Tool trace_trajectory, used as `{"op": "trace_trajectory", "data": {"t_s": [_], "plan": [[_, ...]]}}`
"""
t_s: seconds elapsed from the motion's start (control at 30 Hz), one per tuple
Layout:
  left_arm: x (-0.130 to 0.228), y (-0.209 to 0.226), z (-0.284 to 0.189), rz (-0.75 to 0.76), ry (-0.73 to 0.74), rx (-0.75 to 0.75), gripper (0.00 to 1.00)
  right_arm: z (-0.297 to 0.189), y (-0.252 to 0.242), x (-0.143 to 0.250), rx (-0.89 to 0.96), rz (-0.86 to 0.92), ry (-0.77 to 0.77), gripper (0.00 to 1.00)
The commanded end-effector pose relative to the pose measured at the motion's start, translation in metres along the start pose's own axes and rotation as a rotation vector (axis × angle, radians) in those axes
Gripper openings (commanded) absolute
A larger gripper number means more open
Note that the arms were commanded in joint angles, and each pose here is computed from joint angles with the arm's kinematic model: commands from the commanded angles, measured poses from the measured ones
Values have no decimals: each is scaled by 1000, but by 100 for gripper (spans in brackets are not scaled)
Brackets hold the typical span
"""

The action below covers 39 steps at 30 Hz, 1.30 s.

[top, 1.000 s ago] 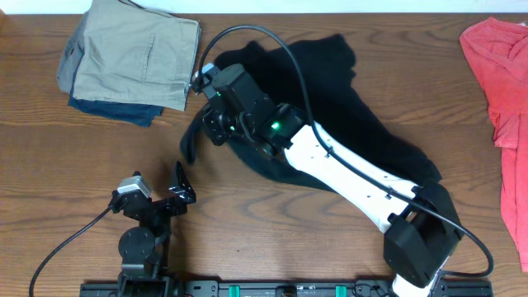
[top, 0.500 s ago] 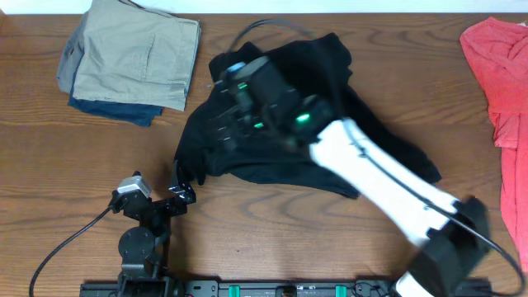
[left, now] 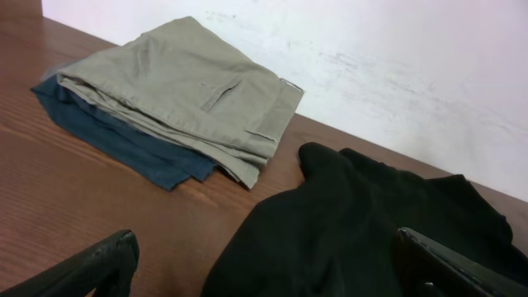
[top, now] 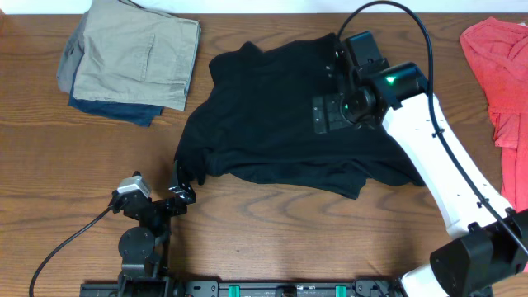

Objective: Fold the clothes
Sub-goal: 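Drag the black t-shirt left and lay it flat mid-table, then pull the t-shirt's right edge rightward with the right gripper to spread it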

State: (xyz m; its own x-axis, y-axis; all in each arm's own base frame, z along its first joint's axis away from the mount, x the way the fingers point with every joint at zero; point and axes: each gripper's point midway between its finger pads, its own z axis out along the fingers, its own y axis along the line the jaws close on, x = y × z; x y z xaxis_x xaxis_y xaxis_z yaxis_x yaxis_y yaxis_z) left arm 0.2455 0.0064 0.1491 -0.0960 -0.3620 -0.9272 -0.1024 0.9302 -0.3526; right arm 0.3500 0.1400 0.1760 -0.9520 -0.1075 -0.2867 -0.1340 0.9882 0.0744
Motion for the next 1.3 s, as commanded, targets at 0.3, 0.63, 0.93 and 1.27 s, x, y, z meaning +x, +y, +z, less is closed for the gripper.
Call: {"op": "trace_trajectory", "data": {"t_s": [0.3, 0.63, 0.93, 1.27], "plan": [[15, 10, 1, 7, 39, -43, 98, 31, -51, 23, 32, 330, 112, 99], [15, 10, 1, 7, 38, -43, 98, 69, -15, 103, -84, 310, 380, 95], [15, 10, 1, 7, 38, -43, 98, 84, -43, 134, 162, 336, 400, 79], [15, 10, 1, 7, 38, -43, 98, 112, -39, 163, 110, 410, 437, 75]]}}
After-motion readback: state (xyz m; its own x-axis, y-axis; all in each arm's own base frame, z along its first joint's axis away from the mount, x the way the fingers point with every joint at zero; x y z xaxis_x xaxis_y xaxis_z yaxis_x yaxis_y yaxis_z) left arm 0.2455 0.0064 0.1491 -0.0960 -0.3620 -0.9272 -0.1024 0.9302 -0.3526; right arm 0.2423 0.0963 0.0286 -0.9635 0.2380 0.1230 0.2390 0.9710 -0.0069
